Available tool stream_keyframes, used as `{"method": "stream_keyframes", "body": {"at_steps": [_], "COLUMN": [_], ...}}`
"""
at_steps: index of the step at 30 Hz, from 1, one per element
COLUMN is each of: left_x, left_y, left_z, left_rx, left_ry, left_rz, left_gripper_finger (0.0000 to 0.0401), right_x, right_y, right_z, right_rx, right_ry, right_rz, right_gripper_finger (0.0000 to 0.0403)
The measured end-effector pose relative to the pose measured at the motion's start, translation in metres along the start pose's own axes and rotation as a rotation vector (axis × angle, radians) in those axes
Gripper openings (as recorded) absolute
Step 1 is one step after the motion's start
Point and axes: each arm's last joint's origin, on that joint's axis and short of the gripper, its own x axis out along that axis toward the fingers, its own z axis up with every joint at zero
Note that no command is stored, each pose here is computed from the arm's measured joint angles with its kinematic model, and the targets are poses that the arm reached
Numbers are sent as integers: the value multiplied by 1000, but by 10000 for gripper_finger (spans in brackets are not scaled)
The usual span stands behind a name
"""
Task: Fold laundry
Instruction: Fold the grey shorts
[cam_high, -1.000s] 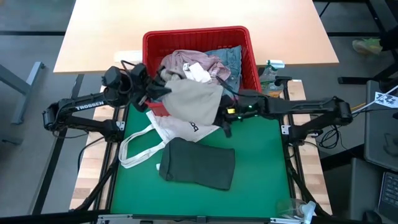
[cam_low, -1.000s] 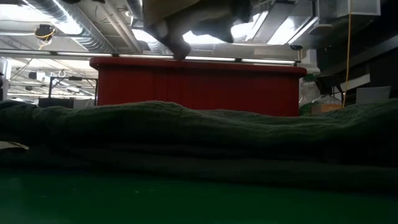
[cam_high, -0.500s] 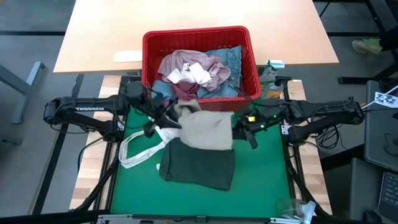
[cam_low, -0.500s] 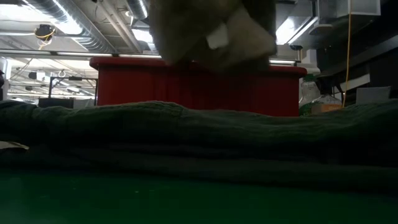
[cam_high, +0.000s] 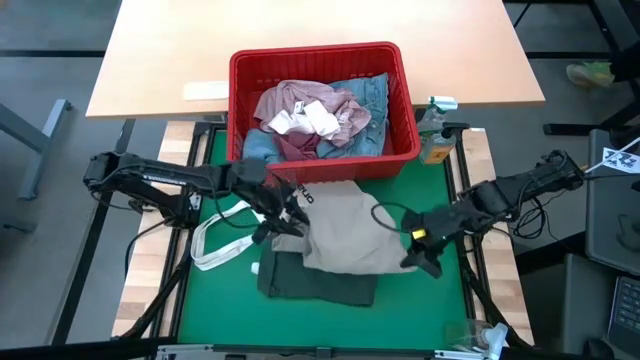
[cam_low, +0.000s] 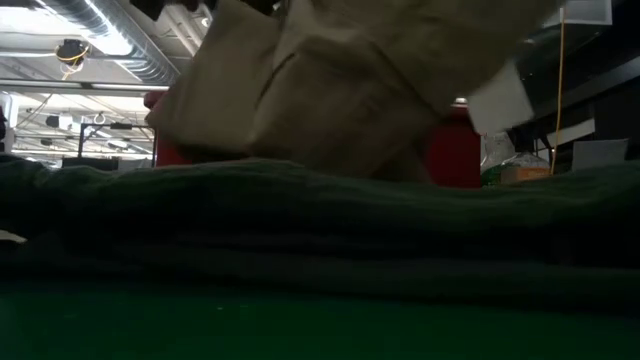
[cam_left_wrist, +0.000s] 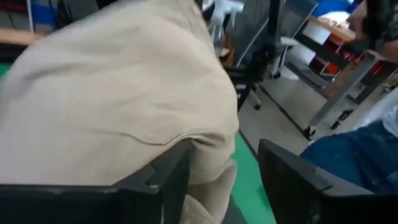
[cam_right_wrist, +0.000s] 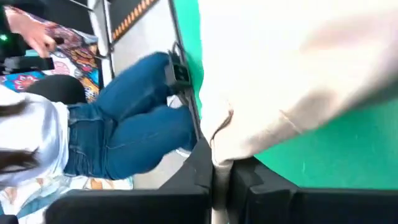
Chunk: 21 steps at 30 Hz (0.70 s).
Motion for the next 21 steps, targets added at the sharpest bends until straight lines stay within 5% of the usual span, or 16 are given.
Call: {"method": "stream_keyframes", "body": {"at_steps": [6, 14, 21], "left_x": [26, 40, 43], "left_y": [4, 7, 4], "left_z": [-19, -33, -28], "left_rx": [-31, -50, 102], "left_ry": [96, 159, 102], "left_rz": [-19, -25, 65], "left_gripper_finger": [212, 216, 200], "right_x": [1, -9, -14], "right_y": [-7, -29, -37], "right_z": [-21, -42, -45], "right_rx": [122, 382, 411], "right_ry": [133, 249, 209], "right_rz": [-136, -464, -598], "right_gripper_finger": [21, 23, 23]}}
